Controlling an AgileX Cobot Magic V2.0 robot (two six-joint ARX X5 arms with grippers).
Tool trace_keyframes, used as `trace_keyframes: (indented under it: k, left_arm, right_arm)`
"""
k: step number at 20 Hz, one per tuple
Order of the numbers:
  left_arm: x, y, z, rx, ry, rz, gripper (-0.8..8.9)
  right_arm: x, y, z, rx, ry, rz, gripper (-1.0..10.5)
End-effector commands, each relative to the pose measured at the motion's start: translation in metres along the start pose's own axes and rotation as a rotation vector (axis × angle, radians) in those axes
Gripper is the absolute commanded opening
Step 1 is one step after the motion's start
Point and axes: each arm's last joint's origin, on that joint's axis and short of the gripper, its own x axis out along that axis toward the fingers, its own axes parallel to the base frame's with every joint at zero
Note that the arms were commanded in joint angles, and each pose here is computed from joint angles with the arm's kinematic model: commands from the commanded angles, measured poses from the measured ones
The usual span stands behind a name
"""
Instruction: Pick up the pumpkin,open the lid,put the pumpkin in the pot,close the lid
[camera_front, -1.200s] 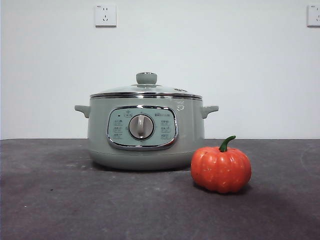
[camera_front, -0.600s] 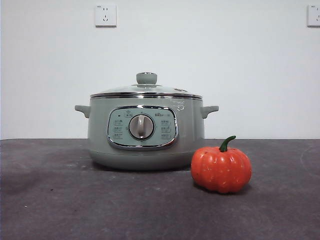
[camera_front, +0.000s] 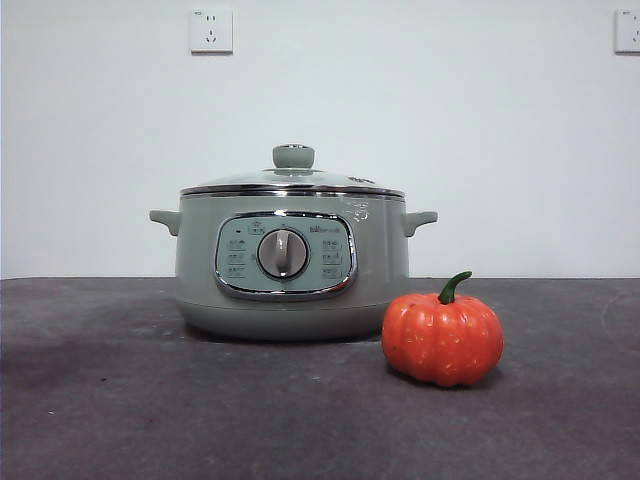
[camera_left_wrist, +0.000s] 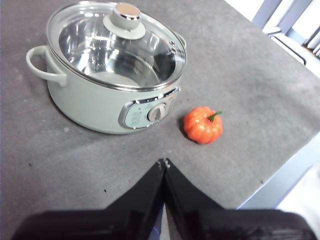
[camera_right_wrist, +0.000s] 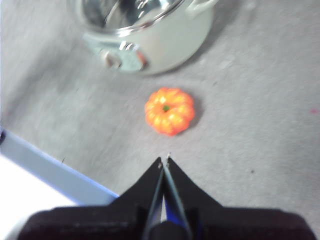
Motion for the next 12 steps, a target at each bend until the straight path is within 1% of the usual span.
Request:
trace_keyframes:
  k: [1, 2, 3, 4, 5, 6, 7, 12]
  left_arm:
    - [-0.0003, -0.0002, 0.0002, 0.03, -0.002, 0.001, 0.1]
    - [-0.0003, -0.0001, 0.0002, 0.024, -0.002, 0.003, 1.36]
    - [-0.0002, 0.0, 0.0002, 0.021, -0.001, 0.004, 3.49]
    - [-0.0003, -0.0001, 0.0002, 0.021, -0.002, 0.004, 6.13]
    - [-0.0003, -0.0001, 0.0002, 0.021, -0.002, 0.004, 6.96]
    - [-0.0003, -0.0001, 0.0002, 0.021, -0.002, 0.004, 6.94]
    - [-0.0003, -0.0001, 0.0002, 0.019, -0.001, 0.004, 6.92]
    - [-0.0003, -0.0001, 0.0, 0.017, 0.0, 0.002, 6.92]
  right_arm:
    - [0.0003, 0.0022, 0.0007, -0.03, -0.001, 0.014, 0.1]
    - [0.0006, 0.0031, 0.0007, -0.036, 0.0, 0.02, 0.4]
    - [0.0007, 0.0035, 0.0007, -0.038, 0.001, 0.022, 1.4]
    - [0.0009, 0.004, 0.0007, -0.038, 0.002, 0.026, 3.4]
    - [0.001, 0.0042, 0.0007, -0.038, 0.003, 0.026, 5.2]
    - [0.0012, 0.0048, 0.0007, -0.042, 0.004, 0.03, 6.8]
    - [0.0016, 0.0052, 0.0008, -0.036, 0.006, 0.033, 7.2]
    - [0.0056, 0.0062, 0.0023, -0.034, 0.025, 0.048, 7.2]
